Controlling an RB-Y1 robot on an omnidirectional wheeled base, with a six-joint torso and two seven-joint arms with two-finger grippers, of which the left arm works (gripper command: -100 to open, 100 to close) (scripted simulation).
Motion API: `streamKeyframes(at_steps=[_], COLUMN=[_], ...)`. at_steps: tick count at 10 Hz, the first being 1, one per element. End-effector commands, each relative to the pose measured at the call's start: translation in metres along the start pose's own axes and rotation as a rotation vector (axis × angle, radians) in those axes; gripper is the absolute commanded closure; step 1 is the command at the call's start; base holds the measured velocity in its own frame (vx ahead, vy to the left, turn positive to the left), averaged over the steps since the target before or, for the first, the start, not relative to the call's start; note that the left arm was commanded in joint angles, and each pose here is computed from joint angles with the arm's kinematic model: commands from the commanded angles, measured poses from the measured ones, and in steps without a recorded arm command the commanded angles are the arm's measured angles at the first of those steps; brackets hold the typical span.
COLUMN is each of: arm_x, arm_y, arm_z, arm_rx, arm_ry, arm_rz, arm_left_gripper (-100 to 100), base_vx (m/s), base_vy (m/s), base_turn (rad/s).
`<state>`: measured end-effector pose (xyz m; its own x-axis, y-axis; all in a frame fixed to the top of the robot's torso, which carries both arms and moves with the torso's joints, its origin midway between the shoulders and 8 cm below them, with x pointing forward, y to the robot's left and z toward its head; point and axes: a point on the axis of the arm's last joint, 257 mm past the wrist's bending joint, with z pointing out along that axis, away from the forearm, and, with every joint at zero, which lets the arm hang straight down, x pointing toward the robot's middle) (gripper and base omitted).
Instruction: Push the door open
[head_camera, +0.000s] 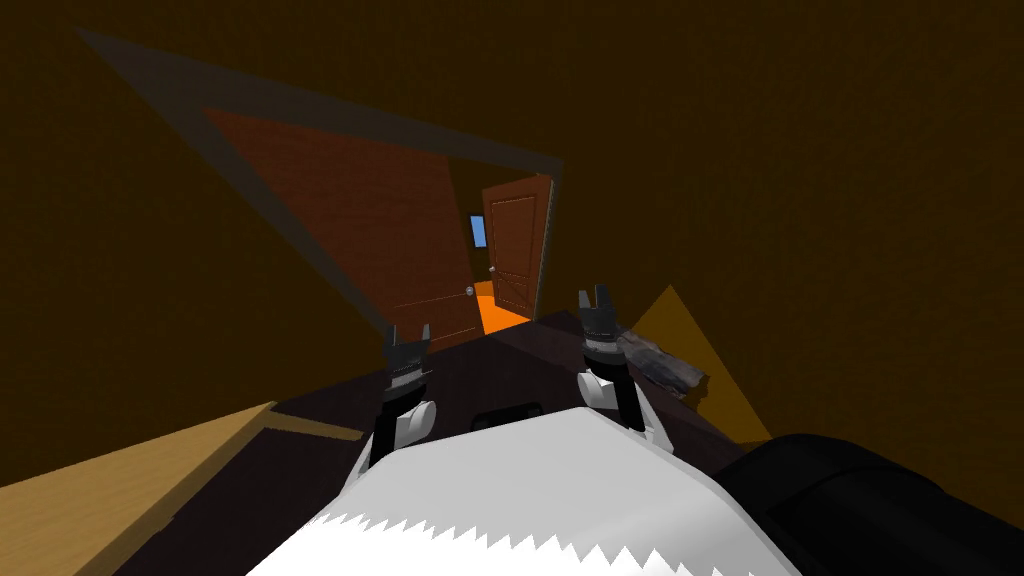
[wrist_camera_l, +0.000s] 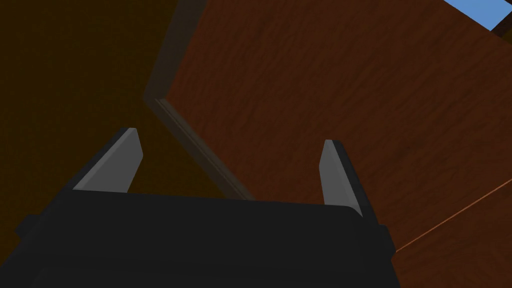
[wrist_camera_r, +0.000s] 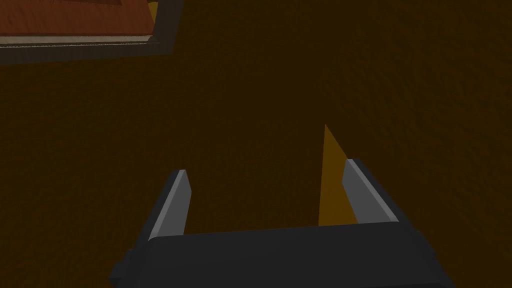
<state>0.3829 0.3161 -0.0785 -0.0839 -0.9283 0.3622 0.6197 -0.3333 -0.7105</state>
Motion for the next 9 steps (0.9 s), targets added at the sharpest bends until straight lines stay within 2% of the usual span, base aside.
streamKeyframes(at_steps=[1, 9], arm_x=[-0.007, -0.049], arm_y=[0.01, 0.057], arm_z=[-0.0007, -0.0134], arm_rx=[-0.011, -0.058], arm_ry=[-0.017, -0.12], arm_rz=[-0.038, -0.219], arm_left_gripper=[-100, -100], base_vx=[0.083, 0.095], base_vy=[0.025, 0.03], base_turn=[-0.1, -0.085])
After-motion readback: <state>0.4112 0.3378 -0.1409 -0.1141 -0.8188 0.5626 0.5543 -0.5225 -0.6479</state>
